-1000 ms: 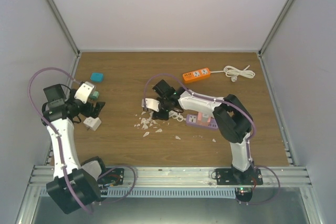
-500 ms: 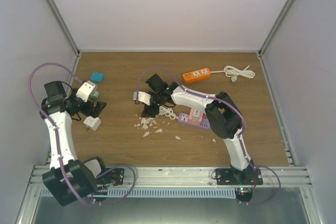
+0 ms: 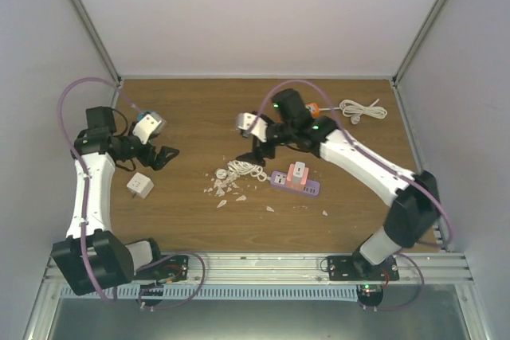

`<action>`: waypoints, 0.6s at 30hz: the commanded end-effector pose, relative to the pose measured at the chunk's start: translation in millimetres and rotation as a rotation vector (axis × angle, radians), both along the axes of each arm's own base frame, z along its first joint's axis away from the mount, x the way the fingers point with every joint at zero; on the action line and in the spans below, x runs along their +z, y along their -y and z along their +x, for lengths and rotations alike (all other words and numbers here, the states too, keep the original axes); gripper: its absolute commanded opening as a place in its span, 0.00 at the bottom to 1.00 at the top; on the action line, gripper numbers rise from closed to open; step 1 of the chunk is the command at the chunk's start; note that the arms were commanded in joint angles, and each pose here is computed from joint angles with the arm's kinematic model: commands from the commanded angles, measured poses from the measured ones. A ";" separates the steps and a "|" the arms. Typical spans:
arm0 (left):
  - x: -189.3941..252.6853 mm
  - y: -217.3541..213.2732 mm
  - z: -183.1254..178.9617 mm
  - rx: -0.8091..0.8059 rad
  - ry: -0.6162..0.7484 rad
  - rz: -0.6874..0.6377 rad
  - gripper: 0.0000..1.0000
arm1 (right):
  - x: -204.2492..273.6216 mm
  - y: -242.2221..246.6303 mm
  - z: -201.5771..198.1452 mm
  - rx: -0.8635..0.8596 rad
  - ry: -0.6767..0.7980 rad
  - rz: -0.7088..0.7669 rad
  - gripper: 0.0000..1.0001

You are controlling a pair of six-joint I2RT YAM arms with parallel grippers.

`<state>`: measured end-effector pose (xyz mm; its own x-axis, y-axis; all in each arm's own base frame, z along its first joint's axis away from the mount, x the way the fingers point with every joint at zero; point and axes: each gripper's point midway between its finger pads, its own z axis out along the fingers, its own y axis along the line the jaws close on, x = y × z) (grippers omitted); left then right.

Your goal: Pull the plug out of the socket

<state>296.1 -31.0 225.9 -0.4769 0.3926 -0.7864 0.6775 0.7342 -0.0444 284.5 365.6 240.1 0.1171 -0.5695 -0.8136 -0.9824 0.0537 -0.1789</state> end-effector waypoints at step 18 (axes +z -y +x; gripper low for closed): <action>1.2 204.1 7.2 -0.546 0.022 -0.031 0.99 | -56.0 198.1 -39.0 -0.194 0.009 -0.033 1.00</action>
<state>294.5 -206.3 219.0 -0.2617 0.5544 -0.7901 0.9429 0.3217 -0.0865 261.5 185.3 197.2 -0.0105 -0.5968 -0.8023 -0.9450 0.2681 -0.1871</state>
